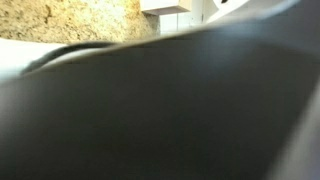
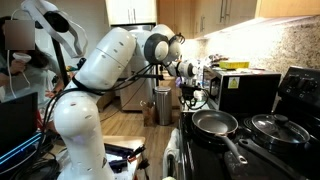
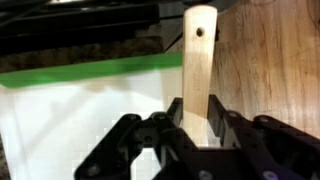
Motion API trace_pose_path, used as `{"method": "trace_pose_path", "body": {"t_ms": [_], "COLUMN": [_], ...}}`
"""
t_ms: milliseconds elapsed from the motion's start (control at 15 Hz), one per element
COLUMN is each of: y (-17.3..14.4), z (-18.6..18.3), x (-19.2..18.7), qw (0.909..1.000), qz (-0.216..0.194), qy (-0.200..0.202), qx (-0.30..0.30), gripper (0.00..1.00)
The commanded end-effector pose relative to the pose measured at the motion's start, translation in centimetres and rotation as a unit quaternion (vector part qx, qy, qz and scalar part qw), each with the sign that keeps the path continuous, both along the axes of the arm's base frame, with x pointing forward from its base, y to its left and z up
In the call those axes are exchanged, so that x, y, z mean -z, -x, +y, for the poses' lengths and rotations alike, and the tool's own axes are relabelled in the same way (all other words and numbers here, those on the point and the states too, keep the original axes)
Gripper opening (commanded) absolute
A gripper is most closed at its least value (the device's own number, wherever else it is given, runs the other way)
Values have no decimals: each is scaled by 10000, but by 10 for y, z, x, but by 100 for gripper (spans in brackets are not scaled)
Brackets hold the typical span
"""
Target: Put the spatula into the black pot.
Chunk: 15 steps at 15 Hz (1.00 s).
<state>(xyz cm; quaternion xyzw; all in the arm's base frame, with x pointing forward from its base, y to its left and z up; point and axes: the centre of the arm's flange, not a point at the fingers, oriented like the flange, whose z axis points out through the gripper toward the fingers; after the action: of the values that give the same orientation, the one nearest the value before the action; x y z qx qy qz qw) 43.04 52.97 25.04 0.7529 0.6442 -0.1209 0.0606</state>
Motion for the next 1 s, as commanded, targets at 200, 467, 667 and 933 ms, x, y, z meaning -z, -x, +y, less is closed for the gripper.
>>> {"method": "trace_pose_path", "body": {"t_ms": [200,467,667,933], "y": [-7,-19,-22,-26], "z": [6,-8,-30,-61], "x": [-35,-49,-62,-78], "qw": [9987,9981,9976,9969], "qz": [-287,-413,-424,-442], "qy": [376,463,537,504], "qx": [-191,-57,144,400], "gripper": [7,7,7,7]}}
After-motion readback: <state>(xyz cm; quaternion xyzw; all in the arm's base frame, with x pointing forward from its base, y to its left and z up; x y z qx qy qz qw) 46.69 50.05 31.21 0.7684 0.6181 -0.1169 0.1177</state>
